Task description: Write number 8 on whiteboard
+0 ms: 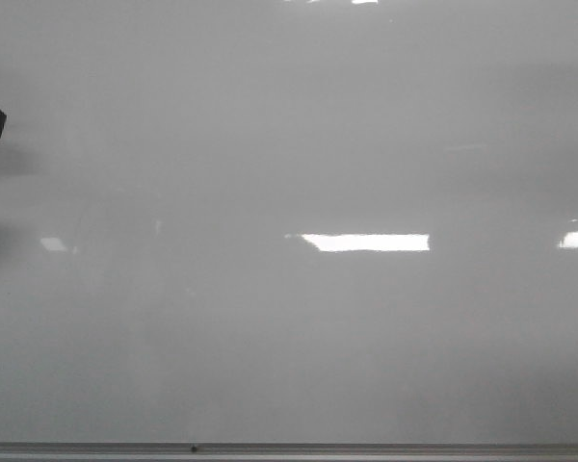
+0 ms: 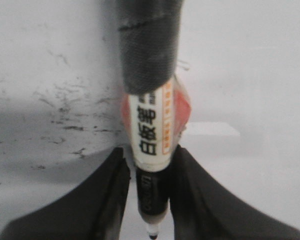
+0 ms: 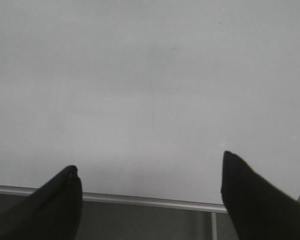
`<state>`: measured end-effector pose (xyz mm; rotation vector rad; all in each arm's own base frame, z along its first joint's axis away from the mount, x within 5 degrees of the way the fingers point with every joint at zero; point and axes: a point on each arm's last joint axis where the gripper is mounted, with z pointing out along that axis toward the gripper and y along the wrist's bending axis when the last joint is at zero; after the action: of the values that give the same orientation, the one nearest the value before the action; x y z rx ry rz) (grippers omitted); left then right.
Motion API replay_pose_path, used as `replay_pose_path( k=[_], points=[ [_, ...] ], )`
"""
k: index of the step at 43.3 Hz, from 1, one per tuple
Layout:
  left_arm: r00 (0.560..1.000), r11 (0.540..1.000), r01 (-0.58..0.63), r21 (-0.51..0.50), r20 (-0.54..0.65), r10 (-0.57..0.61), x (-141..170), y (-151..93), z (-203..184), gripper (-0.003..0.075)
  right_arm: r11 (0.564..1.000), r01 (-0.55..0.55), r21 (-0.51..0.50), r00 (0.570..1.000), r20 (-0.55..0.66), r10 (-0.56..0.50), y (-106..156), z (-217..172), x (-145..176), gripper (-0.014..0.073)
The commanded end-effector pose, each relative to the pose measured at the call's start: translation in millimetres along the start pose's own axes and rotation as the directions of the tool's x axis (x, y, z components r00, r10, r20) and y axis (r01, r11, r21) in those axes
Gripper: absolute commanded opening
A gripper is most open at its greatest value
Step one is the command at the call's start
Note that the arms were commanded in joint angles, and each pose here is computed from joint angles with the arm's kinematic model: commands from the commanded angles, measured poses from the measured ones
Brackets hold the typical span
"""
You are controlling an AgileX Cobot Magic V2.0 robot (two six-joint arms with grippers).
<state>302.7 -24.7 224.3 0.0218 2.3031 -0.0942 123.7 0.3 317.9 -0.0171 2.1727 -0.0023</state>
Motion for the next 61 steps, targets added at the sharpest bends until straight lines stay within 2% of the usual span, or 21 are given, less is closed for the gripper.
replay_pose_path(
  k=[1, 9, 17, 23, 28, 33, 38, 41, 46, 51, 56, 59, 61],
  points=[
    [0.993, 1.000, 0.003, 0.006, 0.115, -0.003, -20.6, -2.8, -11.1, 0.0113, 1.000, 0.010, 0.002, 0.996, 0.087, -0.010, -0.1, -4.6, -14.2, 0.0594],
    [0.995, 1.000, 0.001, 0.013, 0.101, -0.003, -22.5, -3.8, -20.7, 0.0043, 1.000, 0.010, 0.003, 0.993, 0.115, -0.010, -0.2, -6.3, -17.5, 0.0594],
    [0.994, 0.999, -0.028, 0.022, 0.109, 0.026, -35.5, -6.2, -52.0, -0.0015, 1.000, 0.006, 0.001, 0.990, 0.137, -0.006, 0.0, -6.7, -19.8, 0.0594],
    [0.991, 0.997, -0.067, 0.023, 0.117, 0.064, -49.3, -8.1, -82.5, -0.0020, 1.000, 0.003, -0.002, 0.987, 0.161, -0.003, 0.2, -12.1, -26.7, 0.0594],
    [0.980, 0.980, -0.194, 0.042, 0.058, 0.191, -58.8, -13.8, -104.9, -0.0020, 1.000, 0.004, -0.002, 0.986, 0.167, -0.003, 0.1, -20.0, -37.0, 0.0594],
    [0.949, 0.944, -0.313, 0.101, -0.015, 0.316, -65.0, -25.8, -118.6, -0.0020, 1.000, 0.004, -0.004, 0.995, 0.103, -0.004, 0.1, -16.2, -44.9, 0.0594],
    [0.894, 0.883, -0.433, 0.182, -0.036, 0.446, -64.8, -44.1, -125.3, -0.0020, 1.000, 0.002, -0.009, 1.000, 0.020, -0.001, 0.2, -7.0, -52.2, 0.0594],
    [0.847, 0.825, -0.510, 0.242, -0.027, 0.531, -61.9, -57.2, -128.0, -0.0021, 1.000, 0.007, -0.017, 1.000, -0.022, -0.007, 0.8, 0.6, -56.9, 0.0594],
    [0.745, 0.696, -0.623, 0.356, 0.000, 0.667, -53.3, -82.7, -127.6, -0.0021, 0.997, 0.024, -0.069, 0.996, -0.087, -0.030, 5.0, 14.3, -66.0, 0.0594],
    [0.656, 0.577, -0.693, 0.433, 0.045, 0.754, -43.0, -109.1, -124.3, -0.0020, 0.977, 0.075, -0.199, 0.985, -0.137, -0.103, 16.0, 25.2, -73.5, 0.0594],
    [0.545, 0.433, -0.763, 0.480, 0.118, 0.830, -32.0, -134.8, -125.2, -0.0020, 0.917, 0.188, -0.352, 0.962, -0.123, -0.245, 32.1, 33.5, -78.0, 0.0594],
    [0.489, 0.356, -0.791, 0.498, 0.163, 0.857, -25.3, -149.0, -127.7, -0.0020, 0.850, 0.276, -0.450, 0.933, -0.086, -0.349, 44.9, 37.0, -78.5, 0.0594],
    [0.456, 0.310, -0.804, 0.507, 0.192, 0.869, -20.8, -158.1, -130.3, -0.0020, 0.787, 0.343, -0.513, 0.906, -0.039, -0.421, 55.8, 38.1, -77.4, 0.0594]
  ],
)
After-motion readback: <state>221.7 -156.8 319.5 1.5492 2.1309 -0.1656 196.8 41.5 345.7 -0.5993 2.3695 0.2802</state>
